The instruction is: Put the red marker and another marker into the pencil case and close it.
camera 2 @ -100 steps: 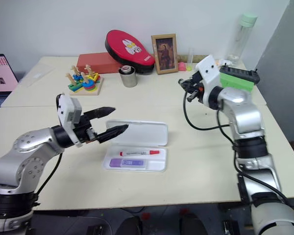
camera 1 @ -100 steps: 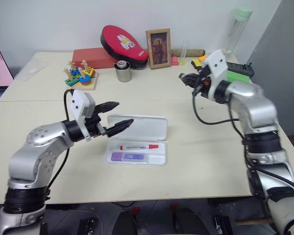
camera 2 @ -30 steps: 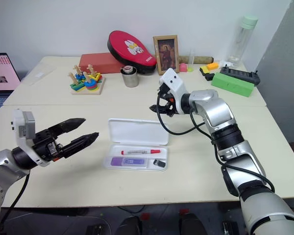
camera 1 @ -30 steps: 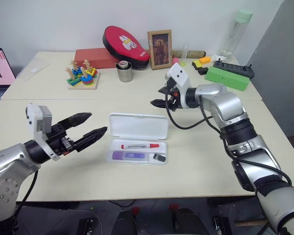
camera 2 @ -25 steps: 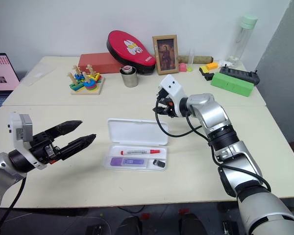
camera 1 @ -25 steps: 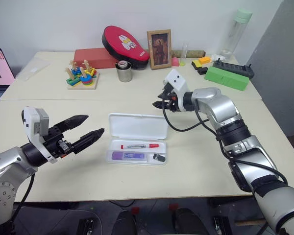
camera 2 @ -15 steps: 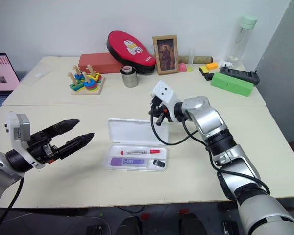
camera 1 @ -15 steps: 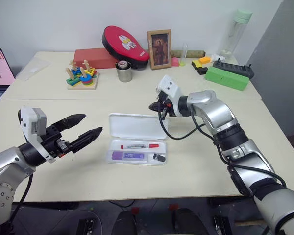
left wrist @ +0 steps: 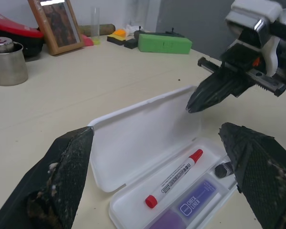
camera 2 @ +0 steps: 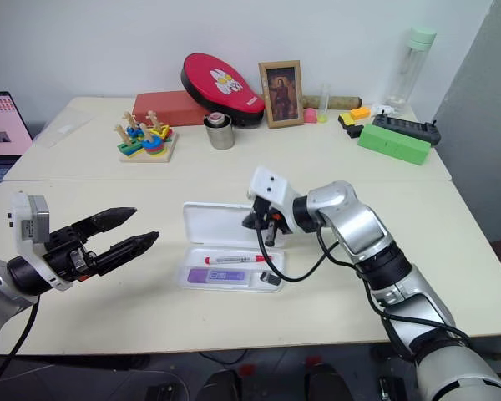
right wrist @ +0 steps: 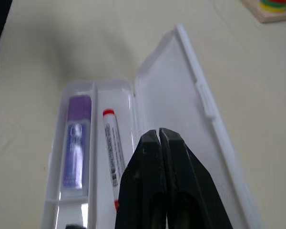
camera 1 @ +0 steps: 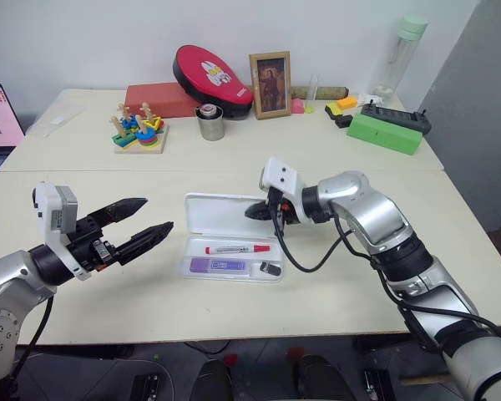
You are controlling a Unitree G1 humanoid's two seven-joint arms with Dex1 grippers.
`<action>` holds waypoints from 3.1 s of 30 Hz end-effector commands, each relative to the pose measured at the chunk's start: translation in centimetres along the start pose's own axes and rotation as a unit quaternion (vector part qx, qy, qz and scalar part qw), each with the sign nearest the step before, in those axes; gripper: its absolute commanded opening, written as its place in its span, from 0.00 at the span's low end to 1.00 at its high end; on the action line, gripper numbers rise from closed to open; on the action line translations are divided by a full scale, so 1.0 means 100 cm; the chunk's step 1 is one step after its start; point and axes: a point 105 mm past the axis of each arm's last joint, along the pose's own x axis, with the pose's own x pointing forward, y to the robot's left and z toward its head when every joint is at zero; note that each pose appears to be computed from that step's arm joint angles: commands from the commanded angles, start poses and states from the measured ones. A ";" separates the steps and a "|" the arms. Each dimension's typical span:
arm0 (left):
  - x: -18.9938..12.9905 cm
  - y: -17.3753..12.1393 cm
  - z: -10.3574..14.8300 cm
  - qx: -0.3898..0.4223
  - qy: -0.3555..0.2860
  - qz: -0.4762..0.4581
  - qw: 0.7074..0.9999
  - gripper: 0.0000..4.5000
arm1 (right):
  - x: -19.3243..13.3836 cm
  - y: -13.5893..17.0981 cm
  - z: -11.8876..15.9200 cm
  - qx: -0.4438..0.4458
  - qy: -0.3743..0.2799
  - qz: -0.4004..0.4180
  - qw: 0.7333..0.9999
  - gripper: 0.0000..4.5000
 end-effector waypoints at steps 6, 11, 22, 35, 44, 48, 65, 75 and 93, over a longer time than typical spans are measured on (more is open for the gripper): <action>0.001 0.000 0.011 0.026 -0.009 -0.005 1.000 1.00 | -0.006 -0.062 0.002 0.003 0.021 -0.134 0.991 0.01; 0.003 -0.004 0.015 0.027 -0.017 -0.012 0.999 1.00 | 0.004 -0.060 -0.014 -0.011 0.049 -0.121 0.991 0.01; 0.005 -0.007 0.018 0.022 -0.024 -0.022 0.999 1.00 | 0.002 -0.009 -0.008 -0.067 0.052 0.007 0.996 0.01; 0.003 -0.011 -0.001 0.017 0.029 -0.046 0.998 1.00 | 0.002 0.045 -0.031 -0.076 0.071 0.095 0.990 0.01; 0.003 -0.016 -0.007 0.016 0.056 -0.065 0.996 1.00 | 0.017 0.044 -0.075 -0.021 0.122 0.085 0.989 0.01; 0.003 -0.017 -0.005 0.020 0.058 -0.065 0.996 1.00 | 0.020 0.049 -0.092 -0.012 0.144 0.094 0.985 0.01; 0.017 0.033 0.002 0.043 0.019 0.095 0.994 1.00 | -0.019 0.007 -0.023 0.033 -0.042 -0.020 0.998 0.01; 0.011 0.097 -0.006 0.077 0.035 0.223 0.971 1.00 | -0.101 -0.059 -0.053 0.113 -0.050 -0.227 0.966 0.27; 0.007 0.105 -0.013 0.073 0.071 0.207 0.973 1.00 | -0.123 -0.052 -0.064 0.129 -0.028 -0.241 0.961 0.99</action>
